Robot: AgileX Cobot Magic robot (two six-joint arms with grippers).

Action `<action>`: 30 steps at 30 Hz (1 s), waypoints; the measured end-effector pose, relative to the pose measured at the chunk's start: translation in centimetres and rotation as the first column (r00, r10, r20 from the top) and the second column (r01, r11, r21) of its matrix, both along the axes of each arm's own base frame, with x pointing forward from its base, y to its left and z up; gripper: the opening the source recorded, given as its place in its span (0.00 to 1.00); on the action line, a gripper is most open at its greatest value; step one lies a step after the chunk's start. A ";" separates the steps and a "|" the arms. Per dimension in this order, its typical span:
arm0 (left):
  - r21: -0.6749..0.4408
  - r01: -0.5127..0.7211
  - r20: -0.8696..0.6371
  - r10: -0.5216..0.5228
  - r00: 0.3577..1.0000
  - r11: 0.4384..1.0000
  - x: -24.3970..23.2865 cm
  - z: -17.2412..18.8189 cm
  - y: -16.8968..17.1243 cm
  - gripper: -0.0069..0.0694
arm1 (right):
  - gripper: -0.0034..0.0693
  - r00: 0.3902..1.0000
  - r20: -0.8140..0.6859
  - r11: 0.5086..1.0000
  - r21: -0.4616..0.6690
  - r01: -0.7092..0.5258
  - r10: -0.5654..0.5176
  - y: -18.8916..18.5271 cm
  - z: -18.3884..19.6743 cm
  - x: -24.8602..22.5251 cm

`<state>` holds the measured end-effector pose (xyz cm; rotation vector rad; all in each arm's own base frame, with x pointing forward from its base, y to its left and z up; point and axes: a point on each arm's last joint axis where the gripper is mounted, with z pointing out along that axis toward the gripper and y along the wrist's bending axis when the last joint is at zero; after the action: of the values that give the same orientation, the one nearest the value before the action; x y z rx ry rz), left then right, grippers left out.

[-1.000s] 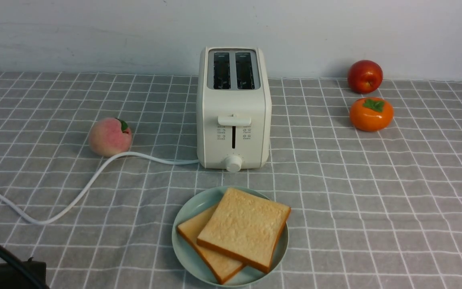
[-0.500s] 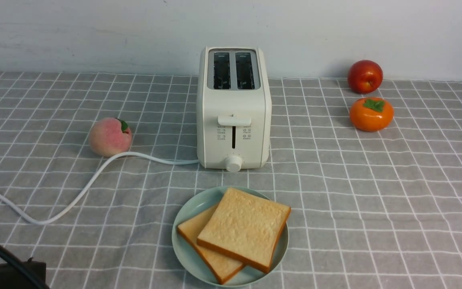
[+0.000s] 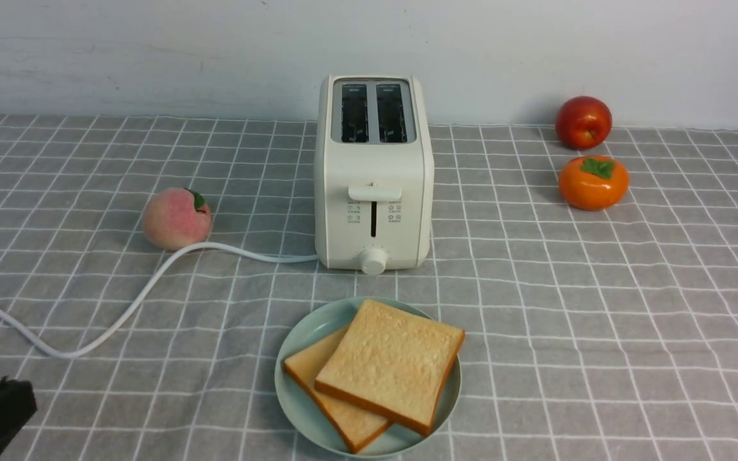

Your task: Take toasted bread from bread machine on grey coffee table place on plate.

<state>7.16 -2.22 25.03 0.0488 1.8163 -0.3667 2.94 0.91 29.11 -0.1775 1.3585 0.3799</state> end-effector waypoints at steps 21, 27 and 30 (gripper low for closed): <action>-0.043 -0.188 -0.098 0.183 0.978 0.981 -2.0 -8.1 1.5 0.11 | 0.15 1.000 0.002 1.000 0.001 0.000 0.000 0.0 0.0 0.0; -0.041 -0.188 -0.101 0.183 0.978 0.981 -2.0 -8.1 1.5 0.11 | 0.17 1.000 -0.001 1.000 0.000 0.000 0.000 0.0 0.0 0.0; -0.040 -0.188 -0.100 0.183 0.978 0.981 -2.0 -8.1 1.5 0.11 | 0.17 1.000 -0.001 1.000 0.000 0.000 0.000 0.0 0.0 0.0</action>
<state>5.20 -0.68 16.92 -0.1752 1.8884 -0.2847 2.94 0.91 29.10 -0.1775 1.3595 0.3797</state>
